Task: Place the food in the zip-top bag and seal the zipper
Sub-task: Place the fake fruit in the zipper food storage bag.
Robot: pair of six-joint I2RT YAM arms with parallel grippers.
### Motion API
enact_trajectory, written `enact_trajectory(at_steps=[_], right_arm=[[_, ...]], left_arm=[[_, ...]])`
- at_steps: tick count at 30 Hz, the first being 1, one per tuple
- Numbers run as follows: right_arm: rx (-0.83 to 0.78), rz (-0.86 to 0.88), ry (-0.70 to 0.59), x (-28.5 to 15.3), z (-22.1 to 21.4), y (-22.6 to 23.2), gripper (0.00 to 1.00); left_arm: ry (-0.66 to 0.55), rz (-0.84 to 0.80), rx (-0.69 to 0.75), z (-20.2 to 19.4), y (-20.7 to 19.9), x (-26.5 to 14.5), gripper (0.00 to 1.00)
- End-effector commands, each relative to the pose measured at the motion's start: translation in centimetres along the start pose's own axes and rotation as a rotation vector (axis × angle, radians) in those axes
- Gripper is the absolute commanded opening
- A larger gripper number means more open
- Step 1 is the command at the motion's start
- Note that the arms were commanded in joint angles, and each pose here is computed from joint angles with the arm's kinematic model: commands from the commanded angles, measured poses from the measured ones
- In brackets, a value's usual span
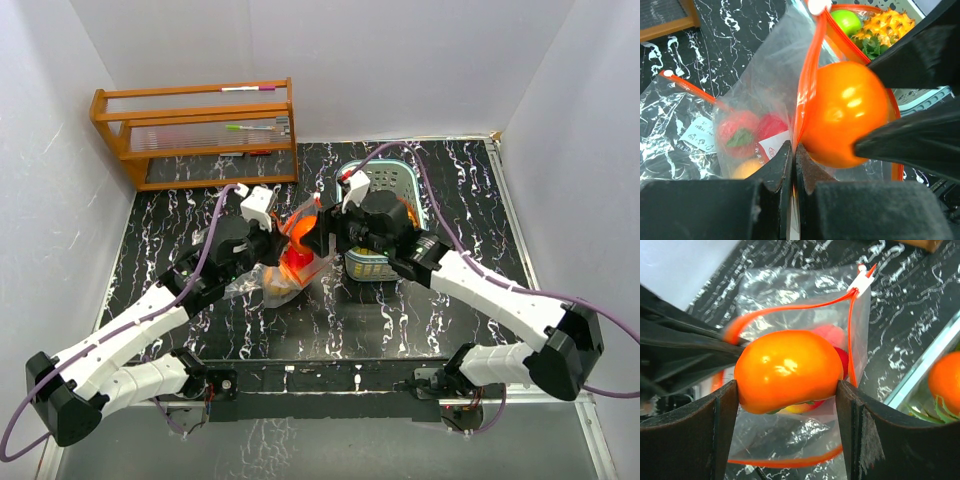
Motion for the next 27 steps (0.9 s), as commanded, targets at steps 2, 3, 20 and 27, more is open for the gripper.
enact_trajectory(at_steps=[2, 3, 20, 27], right_arm=[[-0.032, -0.089, -0.054, 0.2, 2.3, 0.1, 0.71], [-0.034, -0.094, -0.06, 0.1, 2.5, 0.2, 0.75], [0.027, -0.254, -0.218, -6.5, 7.3, -0.2, 0.98], [0.069, -0.589, -0.144, -6.7, 6.0, -5.6, 0.98]], left_arm=[[-0.087, -0.044, -0.014, 3.4, -1.1, -1.5, 0.0], [-0.085, -0.044, -0.016, 3.4, -1.1, -1.4, 0.0], [-0.11, -0.024, 0.004, 5.5, -1.2, -1.8, 0.0], [-0.205, -0.009, -0.087, 6.8, -1.0, -2.9, 0.0]])
Point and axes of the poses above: each gripper's point midway between its finger pads, its own x axis out along the fingers, its own y axis along the line the jaws close on, z = x × y, the point moved 4 cm from there along -x, back along the fingers, and after that the axes turned 2 degrees about -x, right-handed, at the moved point
